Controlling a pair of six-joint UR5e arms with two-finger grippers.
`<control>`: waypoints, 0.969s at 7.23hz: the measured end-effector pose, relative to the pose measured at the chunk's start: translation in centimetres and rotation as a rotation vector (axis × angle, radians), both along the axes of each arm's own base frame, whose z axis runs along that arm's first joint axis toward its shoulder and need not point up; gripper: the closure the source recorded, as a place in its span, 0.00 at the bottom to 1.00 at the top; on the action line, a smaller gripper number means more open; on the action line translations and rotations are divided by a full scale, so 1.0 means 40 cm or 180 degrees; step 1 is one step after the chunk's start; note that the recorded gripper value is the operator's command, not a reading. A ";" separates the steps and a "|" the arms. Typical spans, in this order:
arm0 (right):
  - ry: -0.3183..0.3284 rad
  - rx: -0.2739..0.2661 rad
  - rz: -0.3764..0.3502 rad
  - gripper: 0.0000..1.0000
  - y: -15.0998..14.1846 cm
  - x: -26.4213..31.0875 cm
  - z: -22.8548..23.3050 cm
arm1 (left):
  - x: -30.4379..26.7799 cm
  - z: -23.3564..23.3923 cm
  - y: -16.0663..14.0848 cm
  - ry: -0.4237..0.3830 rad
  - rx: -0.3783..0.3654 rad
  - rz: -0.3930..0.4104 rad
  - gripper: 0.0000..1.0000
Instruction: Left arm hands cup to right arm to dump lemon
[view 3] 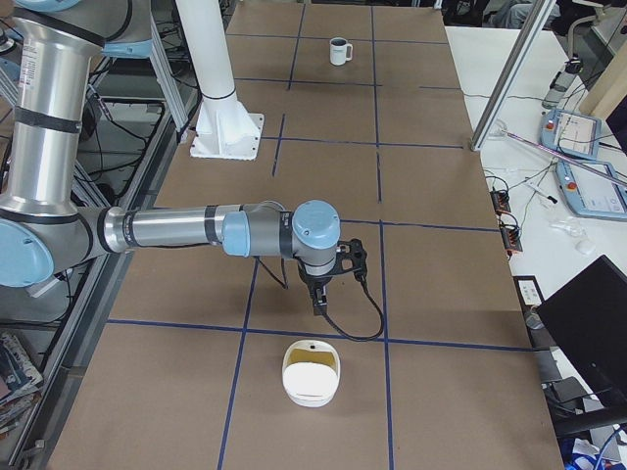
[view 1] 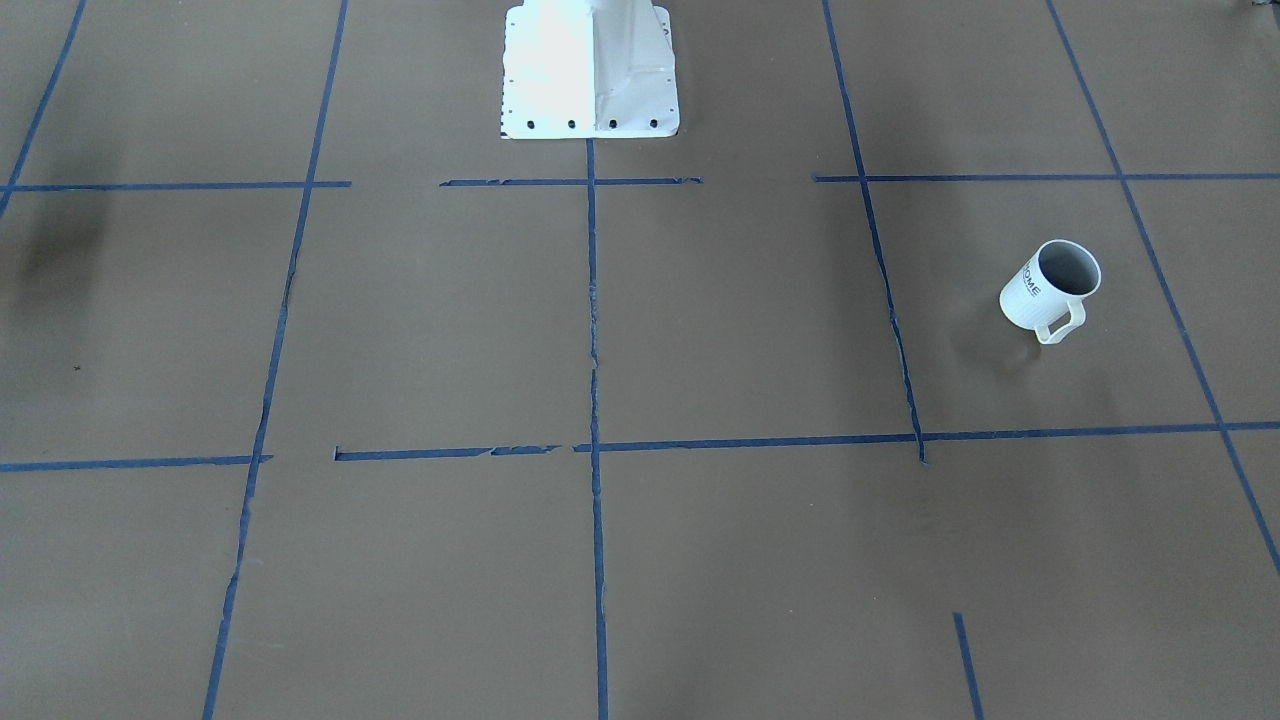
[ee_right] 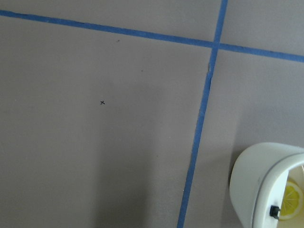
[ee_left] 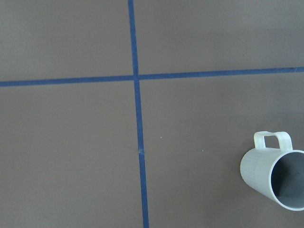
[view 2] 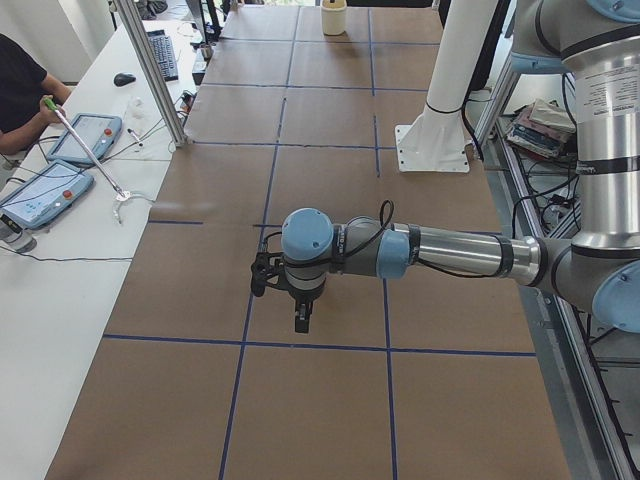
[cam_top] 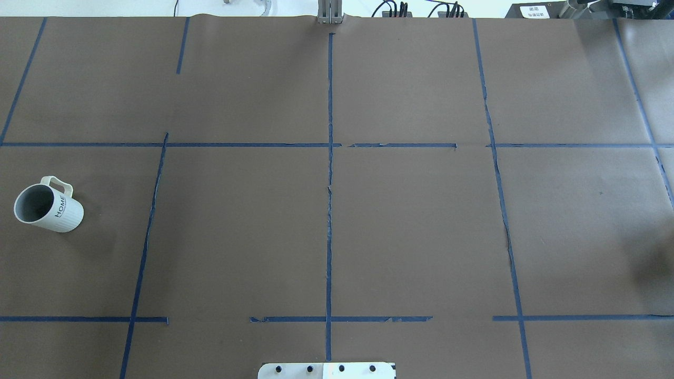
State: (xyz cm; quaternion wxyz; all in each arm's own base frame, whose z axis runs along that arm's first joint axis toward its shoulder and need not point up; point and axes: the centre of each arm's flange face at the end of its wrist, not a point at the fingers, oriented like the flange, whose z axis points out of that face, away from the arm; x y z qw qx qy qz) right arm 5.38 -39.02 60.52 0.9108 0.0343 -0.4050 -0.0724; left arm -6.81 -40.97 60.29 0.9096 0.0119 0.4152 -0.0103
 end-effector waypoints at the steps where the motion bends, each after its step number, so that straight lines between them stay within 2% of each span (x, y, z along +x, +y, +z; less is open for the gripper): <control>1: 0.0070 -0.0034 0.0014 0.00 0.015 0.009 0.012 | -0.002 0.017 0.022 -0.0062 -0.0095 0.0025 0.00; 3: 0.0192 -0.0075 0.0034 0.00 0.030 0.018 0.023 | -0.008 0.052 0.066 -0.0253 -0.0146 0.0118 0.00; 5: 0.0212 -0.0157 0.0078 0.00 0.038 0.019 0.030 | -0.009 0.053 0.093 -0.0299 -0.0128 0.0151 0.00; 7: 0.0196 -0.0319 0.0174 0.00 0.050 0.016 0.042 | -0.008 0.033 0.094 -0.0293 -0.0030 0.0150 0.00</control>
